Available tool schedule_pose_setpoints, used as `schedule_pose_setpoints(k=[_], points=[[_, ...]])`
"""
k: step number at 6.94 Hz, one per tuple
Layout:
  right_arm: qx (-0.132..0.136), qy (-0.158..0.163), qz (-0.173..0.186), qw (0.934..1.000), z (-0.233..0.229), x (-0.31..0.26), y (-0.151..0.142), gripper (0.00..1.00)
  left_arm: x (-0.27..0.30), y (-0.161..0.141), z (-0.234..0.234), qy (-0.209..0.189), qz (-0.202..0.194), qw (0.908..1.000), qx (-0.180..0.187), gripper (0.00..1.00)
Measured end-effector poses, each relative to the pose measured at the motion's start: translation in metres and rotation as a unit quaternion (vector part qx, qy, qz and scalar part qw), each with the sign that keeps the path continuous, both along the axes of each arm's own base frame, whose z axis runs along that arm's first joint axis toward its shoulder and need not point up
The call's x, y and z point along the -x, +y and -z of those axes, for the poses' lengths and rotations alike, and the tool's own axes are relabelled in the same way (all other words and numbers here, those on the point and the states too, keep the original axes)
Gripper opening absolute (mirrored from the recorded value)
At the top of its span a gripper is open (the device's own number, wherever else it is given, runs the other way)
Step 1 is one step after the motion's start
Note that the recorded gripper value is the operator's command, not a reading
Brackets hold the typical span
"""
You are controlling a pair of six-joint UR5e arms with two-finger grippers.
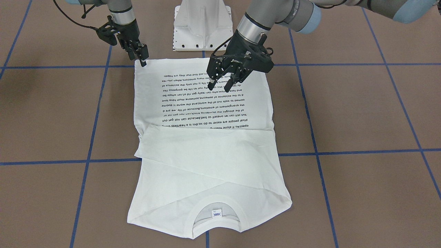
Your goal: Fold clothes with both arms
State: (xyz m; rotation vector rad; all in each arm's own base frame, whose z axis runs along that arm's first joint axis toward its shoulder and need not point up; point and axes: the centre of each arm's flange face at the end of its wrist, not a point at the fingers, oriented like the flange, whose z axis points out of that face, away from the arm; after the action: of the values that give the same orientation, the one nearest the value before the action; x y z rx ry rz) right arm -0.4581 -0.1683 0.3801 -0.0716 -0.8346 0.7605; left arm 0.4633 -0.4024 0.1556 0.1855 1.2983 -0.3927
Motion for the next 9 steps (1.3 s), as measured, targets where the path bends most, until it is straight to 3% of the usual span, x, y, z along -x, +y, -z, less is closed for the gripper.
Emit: schedule_pose_setpoints(k=[2,5,9], points=[[0.002,0.004,0.008,1.0000,-0.004,0.004,0.006,0.68,0.001,0.001,0.000,0.000,0.000,1.0000,0.000,0.65],[0.003,0.011,0.011,0.9999,-0.011,0.008,0.008,0.00,0.002,0.001,0.000,0.000,0.001,1.0000,0.001,0.66],[0.006,0.008,0.013,0.9999,-0.008,0.004,0.007,0.00,0.019,0.013,-0.018,-0.005,0.006,1.0000,0.005,0.65]])
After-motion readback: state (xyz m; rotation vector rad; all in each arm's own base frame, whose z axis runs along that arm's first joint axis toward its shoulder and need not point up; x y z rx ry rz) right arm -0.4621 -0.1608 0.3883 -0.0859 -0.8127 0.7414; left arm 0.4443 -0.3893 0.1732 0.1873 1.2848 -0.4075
